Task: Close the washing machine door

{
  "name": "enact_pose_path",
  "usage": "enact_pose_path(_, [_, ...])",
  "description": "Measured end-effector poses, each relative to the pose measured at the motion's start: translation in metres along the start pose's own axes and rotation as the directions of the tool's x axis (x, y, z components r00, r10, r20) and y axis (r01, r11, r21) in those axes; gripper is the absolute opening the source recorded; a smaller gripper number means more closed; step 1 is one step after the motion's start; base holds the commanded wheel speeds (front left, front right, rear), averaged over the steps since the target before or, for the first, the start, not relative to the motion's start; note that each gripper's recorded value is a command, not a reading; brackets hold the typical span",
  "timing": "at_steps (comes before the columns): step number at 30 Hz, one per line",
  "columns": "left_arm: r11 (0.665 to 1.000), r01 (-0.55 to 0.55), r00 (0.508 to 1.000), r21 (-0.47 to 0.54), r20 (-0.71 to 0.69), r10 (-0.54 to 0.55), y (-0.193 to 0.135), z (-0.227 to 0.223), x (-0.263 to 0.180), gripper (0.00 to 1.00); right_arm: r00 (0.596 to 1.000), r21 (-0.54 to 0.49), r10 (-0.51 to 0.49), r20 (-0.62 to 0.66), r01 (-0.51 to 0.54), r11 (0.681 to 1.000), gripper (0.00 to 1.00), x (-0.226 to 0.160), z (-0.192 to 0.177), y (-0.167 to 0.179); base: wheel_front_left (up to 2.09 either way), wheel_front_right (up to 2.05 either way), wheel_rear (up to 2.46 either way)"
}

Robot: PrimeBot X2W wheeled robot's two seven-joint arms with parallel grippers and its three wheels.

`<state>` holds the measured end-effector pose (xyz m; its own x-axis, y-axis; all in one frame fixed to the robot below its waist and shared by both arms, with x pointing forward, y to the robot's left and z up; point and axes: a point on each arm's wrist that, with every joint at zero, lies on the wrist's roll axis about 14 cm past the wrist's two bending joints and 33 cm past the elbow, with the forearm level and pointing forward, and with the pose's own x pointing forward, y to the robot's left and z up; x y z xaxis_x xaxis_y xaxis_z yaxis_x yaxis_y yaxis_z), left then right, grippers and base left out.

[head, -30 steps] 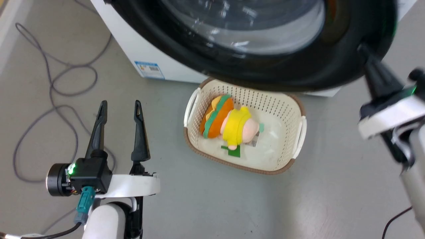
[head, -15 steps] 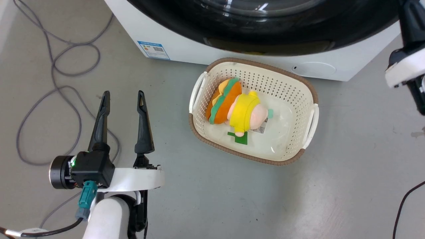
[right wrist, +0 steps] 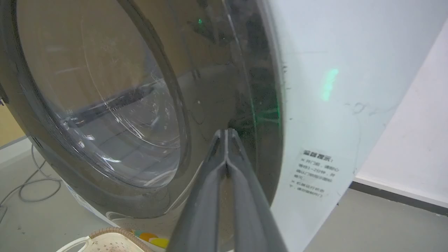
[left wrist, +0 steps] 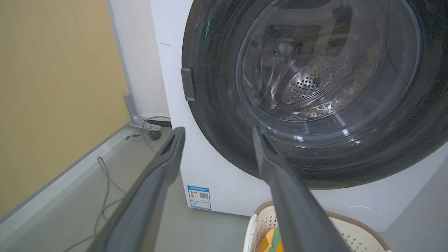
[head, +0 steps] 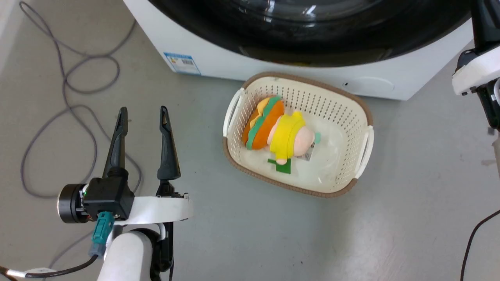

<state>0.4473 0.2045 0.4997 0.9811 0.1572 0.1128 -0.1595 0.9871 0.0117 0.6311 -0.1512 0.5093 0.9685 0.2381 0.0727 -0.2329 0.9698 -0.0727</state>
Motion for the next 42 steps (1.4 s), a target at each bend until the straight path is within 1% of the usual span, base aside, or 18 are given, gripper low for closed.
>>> enact_pose_path(3, [1.000, -0.002, 1.000, -0.003, 0.011, 0.002, 0.001, 0.006, -0.002, 1.00, 0.998, -0.002, -0.013, 0.058, 0.013, 1.000, 0.00, -0.005, 0.023, -0.003, 0.00, 0.00, 0.00])
enact_pose_path(6, [1.000, -0.008, 1.000, -0.005, 0.022, 0.008, 0.003, 0.013, -0.006, 1.00, 0.995, -0.026, -0.006, 0.098, 0.008, 1.000, 0.00, -0.021, 0.040, 0.001, 0.00, 0.00, 0.00])
enact_pose_path(10, [1.000, -0.004, 1.000, -0.006, 0.027, 0.004, 0.004, 0.019, -0.017, 1.00, 0.988, -0.035, -0.004, 0.157, 0.010, 0.999, 0.00, -0.049, 0.065, 0.007, 0.00, 0.00, 0.00])
enact_pose_path(11, [1.000, -0.002, 1.000, -0.007, 0.028, 0.002, 0.005, 0.022, -0.023, 1.00, 0.981, -0.044, -0.012, 0.193, 0.021, 0.999, 0.00, -0.063, 0.081, 0.007, 0.00, 0.00, 0.00])
enact_pose_path(14, [1.000, 0.004, 0.999, -0.006, 0.039, -0.004, 0.005, 0.029, -0.030, 1.00, 0.968, -0.056, -0.031, 0.248, 0.047, 0.997, 0.00, -0.086, 0.104, 0.005, 0.00, 0.00, 0.00])
enact_pose_path(15, [1.000, 0.004, 0.999, -0.006, 0.043, -0.004, 0.005, 0.031, -0.032, 1.00, 0.963, -0.054, -0.038, 0.265, 0.054, 0.997, 0.00, -0.094, 0.111, 0.005, 0.00, 0.00, 0.00])
enact_pose_path(16, [1.000, 0.004, 0.999, -0.006, 0.043, -0.004, 0.005, 0.031, -0.032, 1.00, 0.963, -0.054, -0.038, 0.265, 0.054, 0.997, 0.00, -0.094, 0.111, 0.005, 0.00, 0.00, 0.00])
enact_pose_path(17, [1.000, 0.010, 0.999, -0.006, 0.049, -0.010, 0.005, 0.034, -0.037, 1.00, 0.958, -0.039, -0.046, 0.283, 0.060, 0.997, 0.00, -0.109, 0.118, 0.009, 0.00, 0.00, 0.00])
enact_pose_path(23, [1.000, 0.016, 0.998, -0.005, 0.064, -0.016, 0.005, 0.043, -0.051, 1.00, 0.962, 0.014, -0.075, 0.261, 0.074, 0.997, 0.00, -0.155, 0.111, 0.024, 0.00, 0.00, 0.00])
enact_pose_path(34, [0.999, 0.051, 0.996, -0.004, 0.071, -0.050, 0.001, 0.048, -0.073, 1.00, 0.980, 0.110, -0.139, 0.139, 0.124, 0.986, 0.00, -0.221, 0.066, 0.035, 0.00, 0.00, 0.00])
enact_pose_path(35, [0.999, 0.052, 0.996, -0.003, 0.066, -0.052, 0.001, 0.047, -0.075, 1.00, 0.982, 0.115, -0.141, 0.126, 0.126, 0.985, 0.43, -0.226, 0.061, 0.036, 0.00, 0.00, 0.00])
enact_pose_path(36, [0.998, 0.057, 0.996, -0.004, 0.062, -0.057, 0.000, 0.046, -0.076, 1.00, 0.984, 0.117, -0.140, 0.109, 0.127, 0.985, 1.00, -0.230, 0.056, 0.037, 0.00, 0.00, 0.00])
enact_pose_path(39, [0.998, 0.068, 0.996, -0.005, 0.049, -0.068, -0.003, 0.042, -0.078, 1.00, 0.986, 0.159, -0.142, 0.084, 0.127, 0.979, 1.00, -0.239, 0.046, 0.041, 0.00, 0.00, 0.00])
enact_pose_path(42, [0.996, 0.083, 0.996, -0.011, 0.038, -0.083, -0.005, 0.038, -0.079, 1.00, 0.986, 0.172, -0.141, 0.092, 0.124, 0.977, 1.00, -0.240, 0.048, 0.043, 0.00, 0.00, 0.00])
